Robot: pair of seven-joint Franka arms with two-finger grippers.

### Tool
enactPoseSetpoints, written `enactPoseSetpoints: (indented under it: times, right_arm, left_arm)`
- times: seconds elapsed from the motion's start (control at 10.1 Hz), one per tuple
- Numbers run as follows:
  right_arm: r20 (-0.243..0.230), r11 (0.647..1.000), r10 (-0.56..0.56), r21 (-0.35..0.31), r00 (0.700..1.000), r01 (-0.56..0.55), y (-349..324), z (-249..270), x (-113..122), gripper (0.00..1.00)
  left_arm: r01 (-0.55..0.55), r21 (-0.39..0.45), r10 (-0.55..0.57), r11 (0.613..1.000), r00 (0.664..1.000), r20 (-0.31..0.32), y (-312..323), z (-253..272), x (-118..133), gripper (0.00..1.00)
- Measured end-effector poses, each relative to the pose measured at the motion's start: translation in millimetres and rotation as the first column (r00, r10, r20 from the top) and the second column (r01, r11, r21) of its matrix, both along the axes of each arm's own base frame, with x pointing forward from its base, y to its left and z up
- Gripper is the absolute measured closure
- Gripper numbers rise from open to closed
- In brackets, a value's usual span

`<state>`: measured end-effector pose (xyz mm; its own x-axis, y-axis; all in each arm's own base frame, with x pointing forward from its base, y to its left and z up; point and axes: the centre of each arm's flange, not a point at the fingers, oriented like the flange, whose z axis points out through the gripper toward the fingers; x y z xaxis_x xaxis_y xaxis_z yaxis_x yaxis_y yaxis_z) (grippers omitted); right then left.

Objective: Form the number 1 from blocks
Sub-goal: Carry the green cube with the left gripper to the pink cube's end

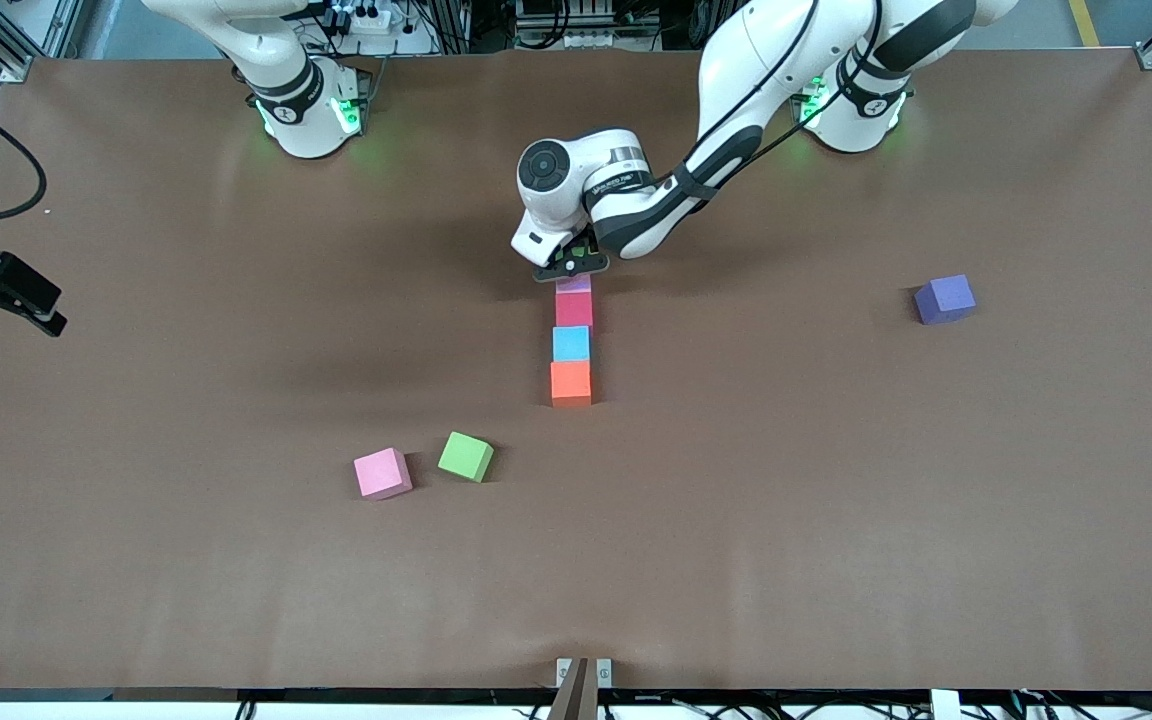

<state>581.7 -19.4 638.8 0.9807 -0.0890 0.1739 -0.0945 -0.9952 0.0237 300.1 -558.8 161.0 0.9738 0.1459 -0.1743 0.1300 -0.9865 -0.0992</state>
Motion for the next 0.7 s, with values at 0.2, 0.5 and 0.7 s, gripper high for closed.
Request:
enactPoseSetpoints:
  times: [0.2,0.5,0.7]
  right_arm:
    - [-0.016,1.0,-0.007,0.0,1.0,0.007,-4.0,4.1,-2.9,0.0]
    - [-0.02,1.0,-0.01,-0.001,1.0,0.01,-6.3,5.1,-3.6,0.0]
    - [-0.021,1.0,-0.008,-0.001,1.0,0.008,-6.2,5.0,-3.7,0.0]
  left_arm:
    - [0.005,0.002,-0.005,1.0,1.0,0.003,-2.6,1.4,-1.5,0.0]
    - [0.009,0.041,-0.01,0.999,1.0,0.012,-1.9,15.0,3.5,0.0]
    - [0.011,0.052,-0.013,0.999,0.999,0.039,-2.0,36.8,8.3,0.0]
